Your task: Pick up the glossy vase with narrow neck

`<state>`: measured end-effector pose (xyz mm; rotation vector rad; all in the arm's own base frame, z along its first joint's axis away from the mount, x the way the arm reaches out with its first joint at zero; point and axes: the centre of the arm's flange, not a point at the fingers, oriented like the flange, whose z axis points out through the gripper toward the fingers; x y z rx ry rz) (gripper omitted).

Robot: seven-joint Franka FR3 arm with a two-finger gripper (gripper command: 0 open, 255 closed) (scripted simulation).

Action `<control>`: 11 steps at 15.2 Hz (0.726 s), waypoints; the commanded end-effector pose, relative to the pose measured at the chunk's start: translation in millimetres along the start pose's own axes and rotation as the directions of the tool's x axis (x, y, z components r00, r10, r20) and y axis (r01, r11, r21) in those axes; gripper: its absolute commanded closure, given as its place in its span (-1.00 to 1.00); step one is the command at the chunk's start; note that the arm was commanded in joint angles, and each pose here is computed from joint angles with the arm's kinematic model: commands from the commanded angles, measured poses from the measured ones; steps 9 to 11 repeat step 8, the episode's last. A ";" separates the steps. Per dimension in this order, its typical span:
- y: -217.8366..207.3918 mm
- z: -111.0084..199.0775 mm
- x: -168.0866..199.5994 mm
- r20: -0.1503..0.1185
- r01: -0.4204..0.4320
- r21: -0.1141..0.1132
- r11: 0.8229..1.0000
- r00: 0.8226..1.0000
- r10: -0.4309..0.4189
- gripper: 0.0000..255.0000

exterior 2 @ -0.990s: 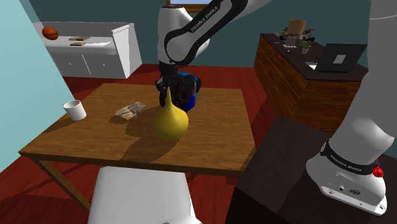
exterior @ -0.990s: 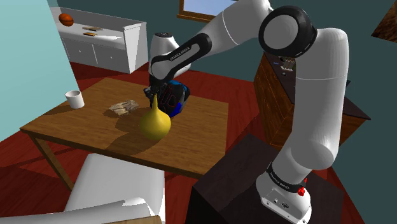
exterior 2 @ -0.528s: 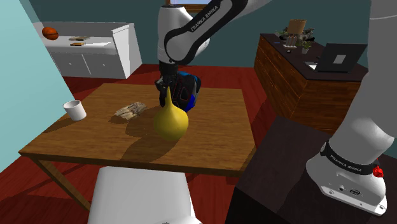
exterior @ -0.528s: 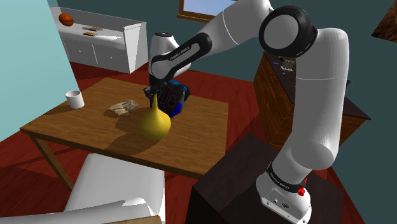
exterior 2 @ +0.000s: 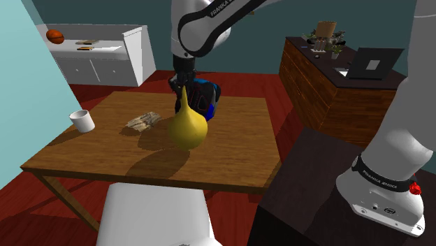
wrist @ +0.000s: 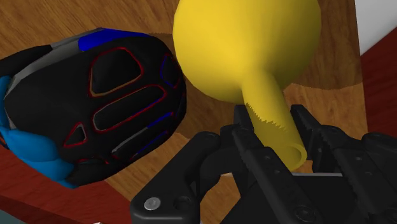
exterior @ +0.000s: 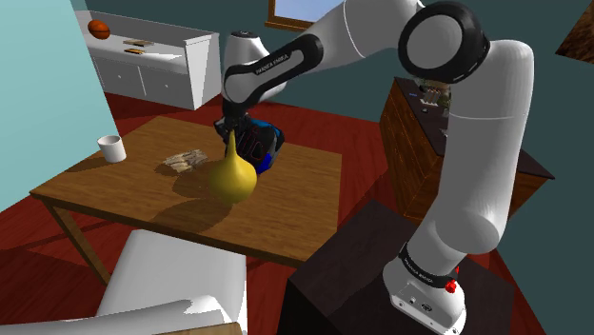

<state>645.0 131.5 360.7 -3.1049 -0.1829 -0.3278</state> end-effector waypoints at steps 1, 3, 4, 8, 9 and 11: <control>0.6 -11.0 2.8 -0.002 0.000 0.000 1.000 1.000 0.000 1.00; 0.6 -21.3 5.0 -0.002 0.000 0.000 1.000 1.000 0.000 1.00; 0.6 -26.5 6.1 -0.002 0.000 0.000 1.000 1.000 0.000 1.00; 0.6 -37.6 8.5 -0.002 0.000 0.000 1.000 1.000 0.000 1.00; 0.6 -37.6 8.5 -0.002 0.000 0.000 1.000 1.000 0.000 1.00; 0.6 -37.6 8.5 -0.002 0.000 0.000 1.000 1.000 0.000 1.00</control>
